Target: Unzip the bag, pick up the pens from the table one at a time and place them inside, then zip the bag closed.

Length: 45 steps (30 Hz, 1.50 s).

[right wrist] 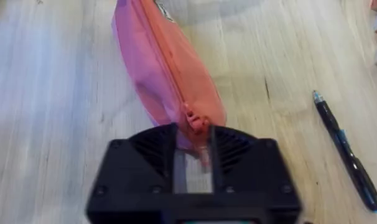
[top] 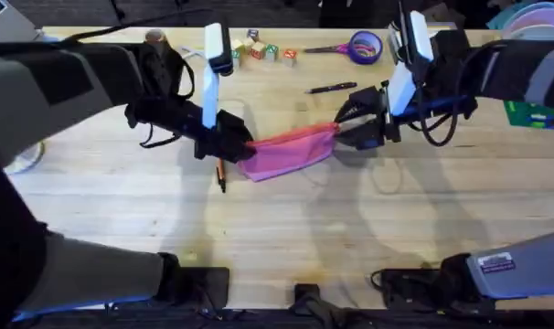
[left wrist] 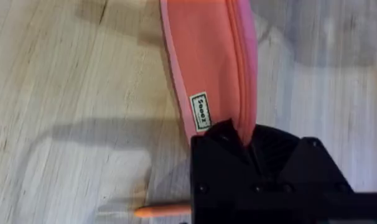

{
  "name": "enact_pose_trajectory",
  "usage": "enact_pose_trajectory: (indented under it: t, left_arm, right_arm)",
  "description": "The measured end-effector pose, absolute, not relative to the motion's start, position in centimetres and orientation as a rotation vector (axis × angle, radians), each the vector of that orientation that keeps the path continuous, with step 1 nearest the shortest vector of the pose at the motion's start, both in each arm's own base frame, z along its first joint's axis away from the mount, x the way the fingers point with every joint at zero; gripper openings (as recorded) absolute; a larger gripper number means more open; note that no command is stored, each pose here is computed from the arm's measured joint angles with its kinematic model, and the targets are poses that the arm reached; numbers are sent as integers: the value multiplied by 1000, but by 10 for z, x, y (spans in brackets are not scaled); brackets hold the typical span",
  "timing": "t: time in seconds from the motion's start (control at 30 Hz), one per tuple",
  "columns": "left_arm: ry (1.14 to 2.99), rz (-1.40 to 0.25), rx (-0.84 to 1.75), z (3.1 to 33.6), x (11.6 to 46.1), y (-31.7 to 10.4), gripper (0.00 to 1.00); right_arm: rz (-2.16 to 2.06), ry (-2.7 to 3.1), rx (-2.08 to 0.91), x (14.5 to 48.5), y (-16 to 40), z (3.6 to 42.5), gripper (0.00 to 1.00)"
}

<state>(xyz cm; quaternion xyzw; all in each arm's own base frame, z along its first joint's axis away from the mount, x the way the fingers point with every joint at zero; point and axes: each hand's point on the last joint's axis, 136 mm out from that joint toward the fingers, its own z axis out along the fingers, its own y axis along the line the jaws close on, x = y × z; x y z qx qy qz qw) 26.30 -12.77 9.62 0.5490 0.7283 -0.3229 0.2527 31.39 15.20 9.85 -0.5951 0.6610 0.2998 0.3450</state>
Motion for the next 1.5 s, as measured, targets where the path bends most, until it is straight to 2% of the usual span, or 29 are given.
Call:
enact_pose_trajectory:
  t: [0.1, 0.17, 0.53, 0.7, 0.73, 0.83, 1.1, 1.5]
  left_arm:
    - [1980, -877, 1493, 96, 263, -128, 43]
    - [1980, -877, 1493, 96, 263, -128, 43]
    - [1980, -877, 1493, 96, 263, -128, 42]
    - [1981, -879, 1493, 96, 263, -128, 43]
    - [1981, -881, 1492, 96, 263, -128, 42]
    - [1979, -882, 1492, 97, 263, -128, 42]
    - [1976, -887, 1490, 97, 262, -129, 42]
    - [1981, -882, 1493, 96, 262, -128, 43]
  right_arm:
    - [779, 1715, -1546, 314, 152, 99, 99]
    - [777, 1713, -1548, 314, 152, 99, 40]
    - [754, 1701, -1553, 315, 152, 103, 32]
    - [690, 1673, -1570, 316, 151, 116, 31]
    - [643, 1634, -1575, 317, 151, 131, 31]
    - [612, 1605, -1578, 316, 151, 143, 31]
    - [600, 1601, -1583, 315, 151, 146, 31]
    - [620, 1464, -1732, 296, 200, 147, 31]
